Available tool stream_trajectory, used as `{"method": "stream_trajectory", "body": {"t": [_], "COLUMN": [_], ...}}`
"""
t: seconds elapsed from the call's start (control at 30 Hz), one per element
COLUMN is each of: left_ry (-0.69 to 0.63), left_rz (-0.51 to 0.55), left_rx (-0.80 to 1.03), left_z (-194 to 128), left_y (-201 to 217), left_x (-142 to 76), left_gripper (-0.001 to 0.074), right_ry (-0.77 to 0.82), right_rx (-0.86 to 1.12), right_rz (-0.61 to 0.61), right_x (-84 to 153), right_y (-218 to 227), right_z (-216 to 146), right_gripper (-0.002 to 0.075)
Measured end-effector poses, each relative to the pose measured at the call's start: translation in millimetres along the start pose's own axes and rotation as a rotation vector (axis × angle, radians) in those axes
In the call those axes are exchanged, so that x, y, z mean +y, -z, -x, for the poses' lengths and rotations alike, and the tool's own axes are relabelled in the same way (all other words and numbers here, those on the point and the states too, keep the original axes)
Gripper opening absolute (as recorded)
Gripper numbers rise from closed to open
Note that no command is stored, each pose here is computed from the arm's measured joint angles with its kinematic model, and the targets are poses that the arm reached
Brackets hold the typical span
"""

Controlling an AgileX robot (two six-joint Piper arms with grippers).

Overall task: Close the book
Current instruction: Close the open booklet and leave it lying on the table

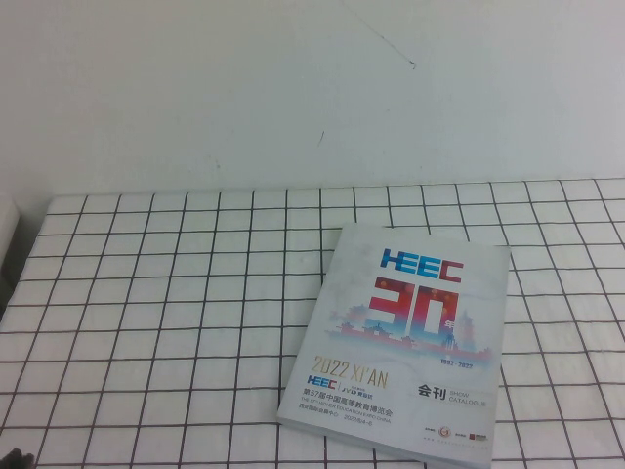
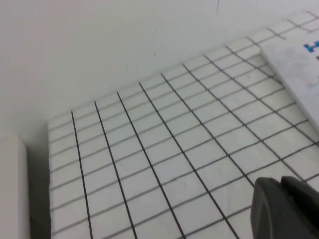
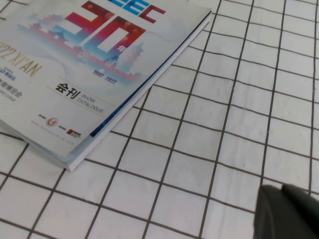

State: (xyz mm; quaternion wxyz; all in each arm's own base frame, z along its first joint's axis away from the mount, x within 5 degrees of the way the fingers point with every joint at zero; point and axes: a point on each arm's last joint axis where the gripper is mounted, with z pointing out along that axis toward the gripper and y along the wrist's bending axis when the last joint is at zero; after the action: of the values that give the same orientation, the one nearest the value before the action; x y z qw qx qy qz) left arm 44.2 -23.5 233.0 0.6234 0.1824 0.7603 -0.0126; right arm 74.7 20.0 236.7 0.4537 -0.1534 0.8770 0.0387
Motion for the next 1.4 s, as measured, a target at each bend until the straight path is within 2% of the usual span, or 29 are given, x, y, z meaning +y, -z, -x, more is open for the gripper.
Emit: {"method": "stream_trajectory", "body": {"t": [0.13, 0.27, 0.37, 0.43, 0.6, 0.83, 1.4], "left_ry": [0.067, 0.200, 0.340, 0.383, 0.381, 0.356, 0.377], "left_rz": [0.049, 0.140, 0.183, 0.199, 0.205, 0.146, 0.136], "left_rx": [0.059, 0.099, 0.080, 0.072, 0.074, 0.071, 0.068], "left_z": [-29.1, -52.4, -56.9, -57.1, -57.9, -57.1, -56.8], "left_y": [-11.8, -15.1, -15.9, -15.6, -15.4, -15.8, -15.9], "left_x": [1.0, 4.4, 6.8, 8.0, 8.8, 5.8, 5.0], "left_gripper": [-0.0004, -0.0004, -0.0004, -0.0004, -0.0004, -0.0004, -0.0004], "right_ry": [0.000, 0.000, -0.001, -0.001, -0.001, -0.001, -0.001], "right_rx": [0.001, 0.001, 0.002, 0.002, 0.002, 0.002, 0.002], "right_rz": [0.000, 0.000, 0.001, 0.001, 0.001, 0.001, 0.001], "right_x": [0.0, 0.0, 0.1, 0.1, 0.1, 0.1, 0.1], "right_y": [0.0, 0.0, 0.0, 0.0, 0.0, 0.0, 0.0], "right_z": [-0.1, -0.1, -0.2, -0.2, -0.2, -0.2, -0.2], "right_gripper": [-0.0003, -0.0003, -0.0003, -0.0003, -0.0003, -0.0003, -0.0003]}}
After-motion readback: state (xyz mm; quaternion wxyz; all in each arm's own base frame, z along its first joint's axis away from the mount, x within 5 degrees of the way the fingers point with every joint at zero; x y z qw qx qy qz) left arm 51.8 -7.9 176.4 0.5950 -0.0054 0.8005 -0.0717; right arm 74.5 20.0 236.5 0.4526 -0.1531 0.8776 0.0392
